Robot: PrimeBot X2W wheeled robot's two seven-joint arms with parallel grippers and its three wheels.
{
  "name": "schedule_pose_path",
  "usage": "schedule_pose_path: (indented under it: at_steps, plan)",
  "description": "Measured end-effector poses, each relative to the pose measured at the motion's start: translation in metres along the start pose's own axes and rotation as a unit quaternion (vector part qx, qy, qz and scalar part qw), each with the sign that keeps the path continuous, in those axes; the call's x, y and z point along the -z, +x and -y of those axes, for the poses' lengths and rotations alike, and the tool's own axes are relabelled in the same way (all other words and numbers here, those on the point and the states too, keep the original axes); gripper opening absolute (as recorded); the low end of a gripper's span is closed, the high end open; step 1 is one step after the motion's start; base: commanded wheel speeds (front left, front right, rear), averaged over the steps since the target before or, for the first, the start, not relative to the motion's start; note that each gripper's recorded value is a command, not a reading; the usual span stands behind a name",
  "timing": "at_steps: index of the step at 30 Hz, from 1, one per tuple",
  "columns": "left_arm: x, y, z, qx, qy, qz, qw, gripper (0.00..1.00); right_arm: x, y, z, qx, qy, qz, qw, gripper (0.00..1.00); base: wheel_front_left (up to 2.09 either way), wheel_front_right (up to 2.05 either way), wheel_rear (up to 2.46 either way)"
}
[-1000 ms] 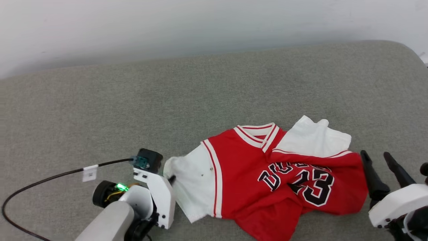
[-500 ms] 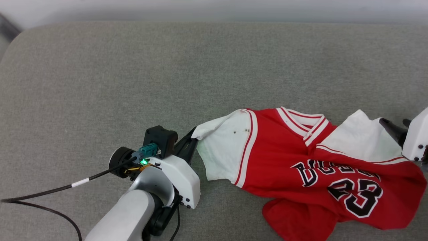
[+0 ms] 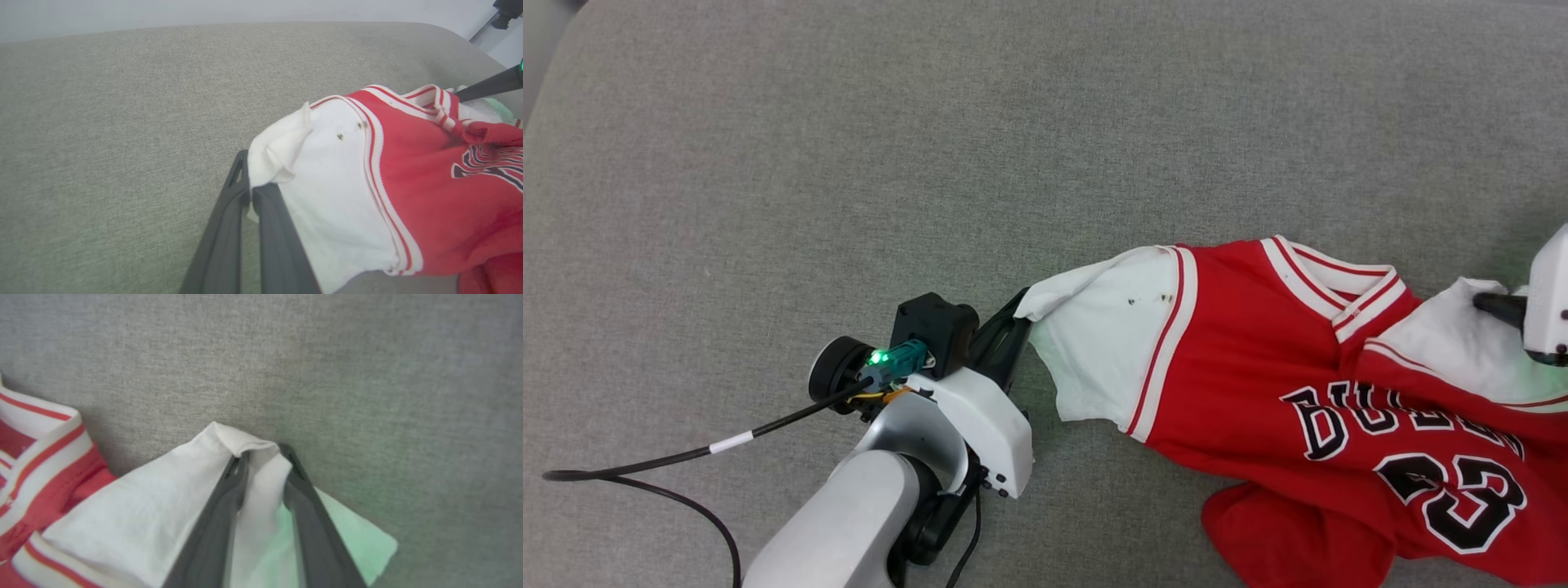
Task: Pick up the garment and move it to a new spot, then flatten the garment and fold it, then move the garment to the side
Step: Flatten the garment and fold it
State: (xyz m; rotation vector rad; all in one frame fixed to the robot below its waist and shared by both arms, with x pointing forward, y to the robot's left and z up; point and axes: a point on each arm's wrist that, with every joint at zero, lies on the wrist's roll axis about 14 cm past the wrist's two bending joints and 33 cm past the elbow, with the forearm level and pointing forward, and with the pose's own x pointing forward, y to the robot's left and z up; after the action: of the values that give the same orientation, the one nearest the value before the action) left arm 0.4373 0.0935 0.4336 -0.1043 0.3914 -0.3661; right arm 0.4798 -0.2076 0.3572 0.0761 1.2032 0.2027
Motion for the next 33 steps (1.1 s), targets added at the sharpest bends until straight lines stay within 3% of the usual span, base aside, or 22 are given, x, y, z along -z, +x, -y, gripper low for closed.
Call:
schedule_pose_path:
  at_steps: [6,10,14,21,28,33]
  plan:
    - [-0.007,-0.003,-0.007,-0.009,0.006,0.007,1.0,0.0,-0.005,-0.014,-0.007,-0.002,-0.019,0.024,1.0,0.0,0.0,0.0,0.0]
    - [-0.023,-0.009,-0.017,-0.027,0.021,0.026,0.999,0.0,-0.034,-0.045,-0.007,0.01,-0.038,0.118,0.992,0.0,0.0,0.0,0.0]
    - [-0.061,-0.016,-0.034,-0.051,0.049,0.066,0.995,0.0,-0.063,-0.093,0.003,0.039,-0.048,0.218,0.974,0.0,0.0,0.0,0.0]
    - [-0.134,-0.031,-0.048,-0.08,0.071,0.142,0.984,0.0,-0.079,-0.171,0.017,0.082,-0.046,0.322,0.942,0.0,0.0,0.0,0.0]
    - [-0.216,-0.029,-0.042,-0.078,0.089,0.214,0.97,0.0,-0.107,-0.255,0.024,0.117,-0.053,0.431,0.893,0.0,0.0,0.0,0.0]
    - [-0.271,-0.015,-0.055,-0.095,0.107,0.256,0.956,0.0,-0.145,-0.287,0.02,0.129,-0.07,0.484,0.863,0.0,0.0,0.0,0.0]
